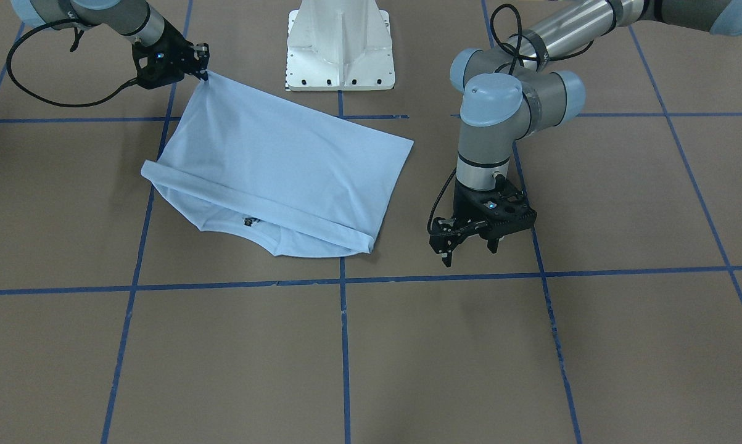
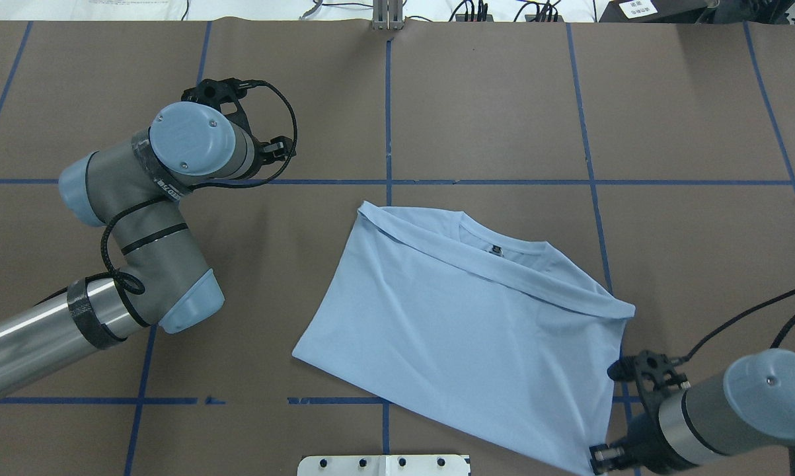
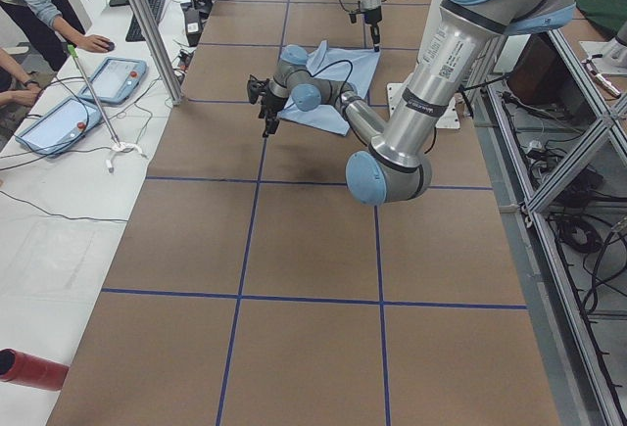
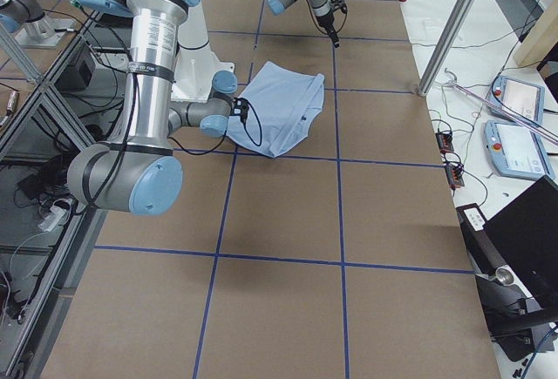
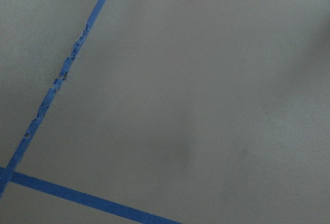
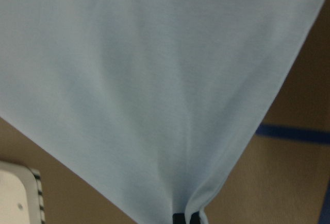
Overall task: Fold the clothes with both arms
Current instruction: 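Pull the shirt back with the right gripper while the left gripper moves to its corner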
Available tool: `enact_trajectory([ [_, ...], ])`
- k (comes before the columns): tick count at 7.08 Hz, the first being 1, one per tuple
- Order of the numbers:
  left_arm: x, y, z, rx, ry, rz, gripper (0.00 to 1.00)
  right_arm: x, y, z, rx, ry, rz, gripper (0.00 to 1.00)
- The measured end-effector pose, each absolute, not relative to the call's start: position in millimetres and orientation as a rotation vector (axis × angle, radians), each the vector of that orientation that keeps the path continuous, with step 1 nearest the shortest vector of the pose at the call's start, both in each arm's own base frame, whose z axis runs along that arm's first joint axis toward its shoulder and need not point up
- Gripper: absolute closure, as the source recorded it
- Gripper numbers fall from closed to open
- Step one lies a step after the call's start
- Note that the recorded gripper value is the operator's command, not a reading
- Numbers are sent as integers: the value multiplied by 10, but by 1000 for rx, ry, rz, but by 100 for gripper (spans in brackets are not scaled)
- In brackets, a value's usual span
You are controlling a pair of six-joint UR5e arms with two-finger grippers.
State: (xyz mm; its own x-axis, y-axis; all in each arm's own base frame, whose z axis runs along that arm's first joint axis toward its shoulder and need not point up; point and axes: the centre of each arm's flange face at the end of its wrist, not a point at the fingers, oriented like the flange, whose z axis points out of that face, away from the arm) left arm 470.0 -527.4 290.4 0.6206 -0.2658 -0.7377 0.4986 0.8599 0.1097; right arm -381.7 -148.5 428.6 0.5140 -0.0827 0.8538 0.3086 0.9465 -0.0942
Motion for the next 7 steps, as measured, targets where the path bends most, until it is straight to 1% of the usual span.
enact_trajectory([
  [1, 4741, -5182, 2853, 315, 802, -444, 0, -3833, -1207, 4346, -286, -983, -298, 0],
  [2, 4774, -5095, 2788, 306, 820, -438, 0, -3841, -1102, 4355, -299, -977, -322, 0],
  [3, 4767, -4979, 2692, 282, 853, -417, 0, -3826, -1152, 4336, -290, -984, -311, 0],
  [5, 4651, -4612, 2591, 169, 932, -378, 0, -3784, -1661, 4108, -202, -1053, -205, 0],
  [7, 4914, -3957, 2569, -14, 977, -434, 1, -3582, -2363, 3793, -76, -1134, -61, 0],
])
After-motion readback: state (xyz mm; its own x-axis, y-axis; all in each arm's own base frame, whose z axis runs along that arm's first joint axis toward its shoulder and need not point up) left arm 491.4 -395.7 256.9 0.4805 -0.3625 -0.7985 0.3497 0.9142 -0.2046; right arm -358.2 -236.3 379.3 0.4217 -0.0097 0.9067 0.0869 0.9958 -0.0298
